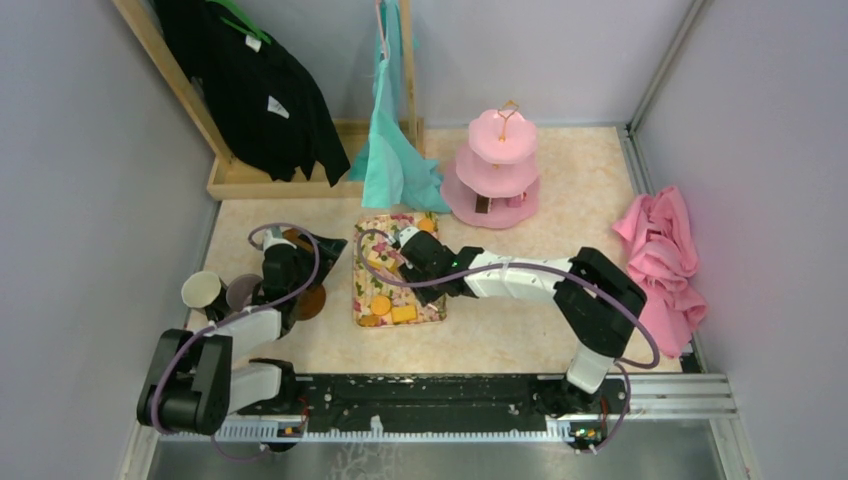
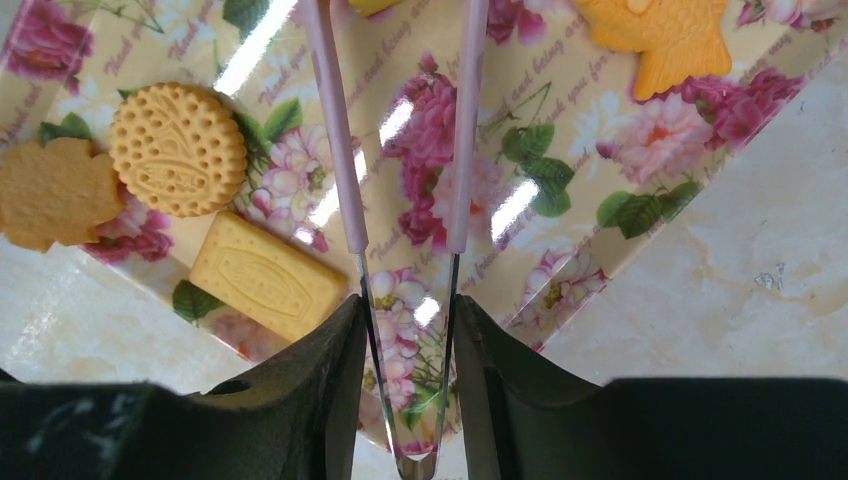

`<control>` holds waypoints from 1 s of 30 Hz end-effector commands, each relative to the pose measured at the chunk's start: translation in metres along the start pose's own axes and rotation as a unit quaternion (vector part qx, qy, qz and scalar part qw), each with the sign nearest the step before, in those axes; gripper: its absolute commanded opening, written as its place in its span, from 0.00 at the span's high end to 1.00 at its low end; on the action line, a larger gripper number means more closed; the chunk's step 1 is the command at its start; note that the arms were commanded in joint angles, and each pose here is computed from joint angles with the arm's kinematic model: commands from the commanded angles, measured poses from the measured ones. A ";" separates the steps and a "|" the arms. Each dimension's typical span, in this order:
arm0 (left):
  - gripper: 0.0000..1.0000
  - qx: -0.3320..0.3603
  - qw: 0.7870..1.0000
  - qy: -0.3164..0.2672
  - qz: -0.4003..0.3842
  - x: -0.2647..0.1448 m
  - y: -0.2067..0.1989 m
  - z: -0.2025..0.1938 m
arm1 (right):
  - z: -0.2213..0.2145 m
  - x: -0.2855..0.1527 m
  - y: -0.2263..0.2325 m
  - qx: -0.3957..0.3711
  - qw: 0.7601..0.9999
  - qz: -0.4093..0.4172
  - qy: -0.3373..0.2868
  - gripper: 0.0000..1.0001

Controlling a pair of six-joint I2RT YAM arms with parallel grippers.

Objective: Serve the afternoon tea
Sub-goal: Pick up the desert from the tray.

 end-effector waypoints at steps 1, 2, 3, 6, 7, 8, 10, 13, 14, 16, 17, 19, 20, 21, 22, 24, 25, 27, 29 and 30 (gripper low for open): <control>0.19 -0.005 1.000 -0.008 -0.027 0.003 -0.013 0.007 | 0.030 0.003 0.001 0.001 0.999 0.010 -0.036 0.63; 0.19 -0.005 1.000 -0.009 -0.027 0.003 -0.013 0.008 | 0.031 0.003 0.001 0.000 0.999 0.011 -0.036 0.63; 0.19 -0.006 1.000 -0.009 -0.027 0.003 -0.013 0.008 | 0.031 0.005 0.001 0.000 0.999 0.011 -0.035 0.63; 0.19 -0.006 1.000 -0.009 -0.027 0.003 -0.012 0.009 | 0.033 0.007 0.001 -0.001 0.999 0.010 -0.036 0.64; 0.19 -0.007 1.000 -0.010 -0.027 0.002 -0.011 0.009 | 0.034 0.007 0.001 -0.001 0.999 0.010 -0.037 0.64; 0.19 -0.007 1.000 -0.009 -0.026 0.002 -0.011 0.009 | 0.035 0.008 0.002 -0.001 0.999 0.011 -0.038 0.64; 0.19 -0.008 1.000 -0.009 -0.026 0.002 -0.010 0.008 | 0.037 0.008 0.003 0.000 0.999 0.015 -0.041 0.65; 0.19 -0.008 1.000 -0.008 -0.025 0.002 -0.008 0.008 | 0.039 0.010 0.003 -0.001 0.999 0.014 -0.041 0.68; 0.19 -0.009 1.000 -0.008 -0.025 0.002 -0.007 0.008 | 0.039 0.011 0.003 -0.001 0.999 0.014 -0.040 0.69; 0.19 -0.010 1.000 -0.007 -0.026 0.002 -0.007 0.008 | 0.040 0.011 0.003 -0.001 0.999 0.014 -0.041 0.71; 0.19 -0.011 1.000 -0.006 -0.026 0.002 -0.007 0.008 | 0.041 0.010 0.003 0.000 0.999 0.013 -0.042 0.71; 0.19 -0.012 1.000 -0.006 -0.027 0.002 -0.008 0.008 | 0.043 0.007 0.002 0.002 0.999 0.011 -0.047 0.74; 0.19 -0.012 1.000 -0.006 -0.028 0.001 -0.008 0.008 | 0.045 0.005 0.001 0.003 0.999 0.010 -0.050 0.75; 0.19 -0.012 0.999 -0.006 -0.029 0.001 -0.009 0.008 | 0.046 0.004 0.001 0.005 0.999 0.009 -0.053 0.76; 0.20 -0.012 0.999 -0.006 -0.029 0.001 -0.008 0.008 | 0.049 0.001 0.001 0.008 0.998 0.009 -0.057 0.77; 0.20 -0.013 0.999 -0.004 -0.030 0.000 -0.009 0.007 | 0.052 -0.005 0.000 0.015 0.998 0.006 -0.064 0.79; 0.20 -0.014 0.999 -0.004 -0.032 -0.001 -0.009 0.007 | 0.052 -0.007 -0.001 0.020 0.998 0.004 -0.065 0.81; 0.20 -0.014 0.999 -0.005 -0.033 -0.002 -0.010 0.008 | 0.055 -0.015 -0.002 0.032 0.997 -0.001 -0.073 0.83; 0.20 -0.013 0.999 -0.007 -0.032 -0.003 -0.010 0.008 | 0.061 -0.028 -0.005 0.047 0.995 -0.010 -0.090 0.84; 0.20 -0.014 0.999 -0.006 -0.032 -0.004 -0.009 0.008 | 0.063 -0.033 -0.009 0.054 0.994 -0.018 -0.097 0.85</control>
Point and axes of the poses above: each gripper's point midway between its finger pads, its own x axis out along the fingers, its own y axis along the line the jaws close on, z = x × y, the point moved 2 cm from there along -x, back along the fingers, and after that the axes turned 6 degrees about -x, right-handed, at the moved point
